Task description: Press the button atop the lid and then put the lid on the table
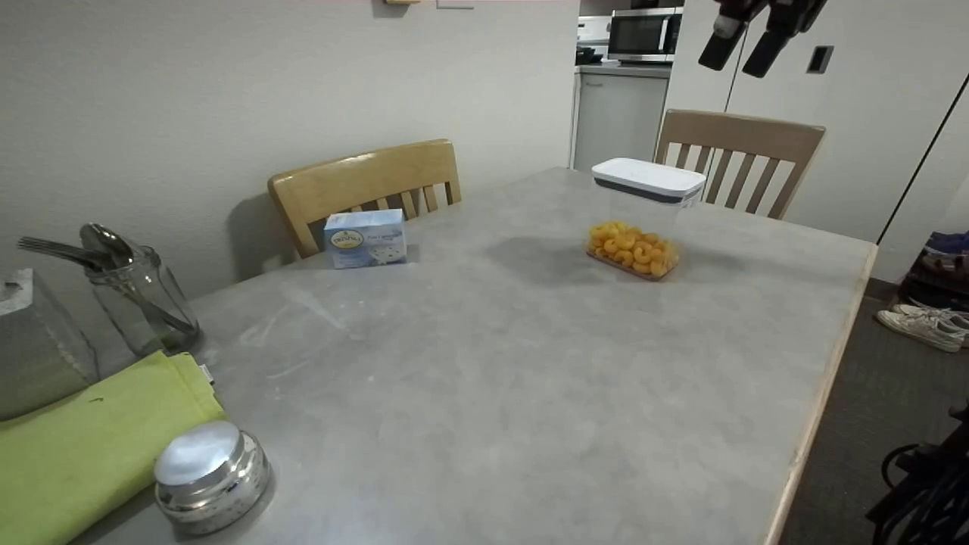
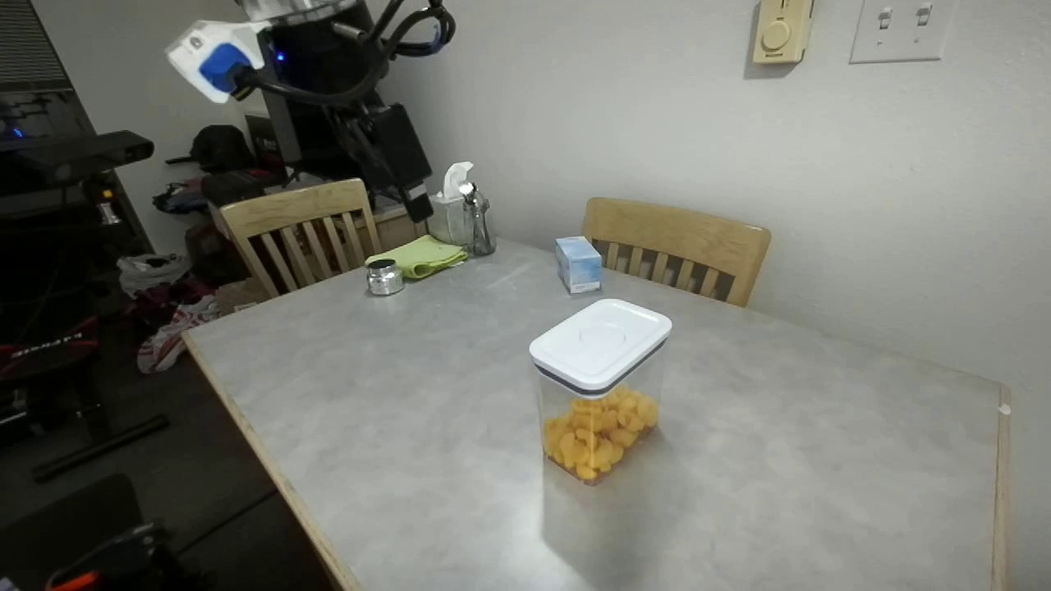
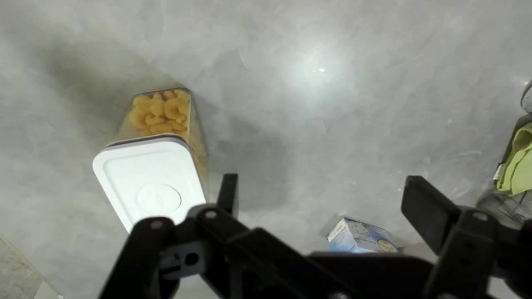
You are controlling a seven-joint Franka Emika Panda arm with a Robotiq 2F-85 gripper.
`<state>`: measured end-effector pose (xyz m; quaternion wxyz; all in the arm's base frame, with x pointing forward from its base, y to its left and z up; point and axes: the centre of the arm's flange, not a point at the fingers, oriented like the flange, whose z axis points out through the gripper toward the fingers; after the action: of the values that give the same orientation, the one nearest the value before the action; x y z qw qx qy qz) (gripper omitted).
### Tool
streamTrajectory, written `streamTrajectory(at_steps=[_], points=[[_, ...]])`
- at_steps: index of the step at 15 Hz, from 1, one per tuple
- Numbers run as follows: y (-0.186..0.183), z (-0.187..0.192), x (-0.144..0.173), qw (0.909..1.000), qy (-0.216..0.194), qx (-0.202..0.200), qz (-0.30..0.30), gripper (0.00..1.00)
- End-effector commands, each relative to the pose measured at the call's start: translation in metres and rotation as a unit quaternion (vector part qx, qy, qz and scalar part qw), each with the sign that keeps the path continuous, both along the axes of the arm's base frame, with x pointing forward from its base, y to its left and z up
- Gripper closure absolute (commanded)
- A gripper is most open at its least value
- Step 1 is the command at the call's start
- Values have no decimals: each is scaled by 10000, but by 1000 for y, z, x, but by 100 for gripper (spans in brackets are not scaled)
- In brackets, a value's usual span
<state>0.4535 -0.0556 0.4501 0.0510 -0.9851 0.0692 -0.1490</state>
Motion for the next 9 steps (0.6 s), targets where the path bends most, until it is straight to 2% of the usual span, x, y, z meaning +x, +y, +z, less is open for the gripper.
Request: streamTrajectory(at_steps=[1,5,9], points=[[0,0,2,10000,5,-3,0,0],[-3,-5,9,10000,41,-78,-23,0],[-19,-12,31,9995,198,-218,-64,0]])
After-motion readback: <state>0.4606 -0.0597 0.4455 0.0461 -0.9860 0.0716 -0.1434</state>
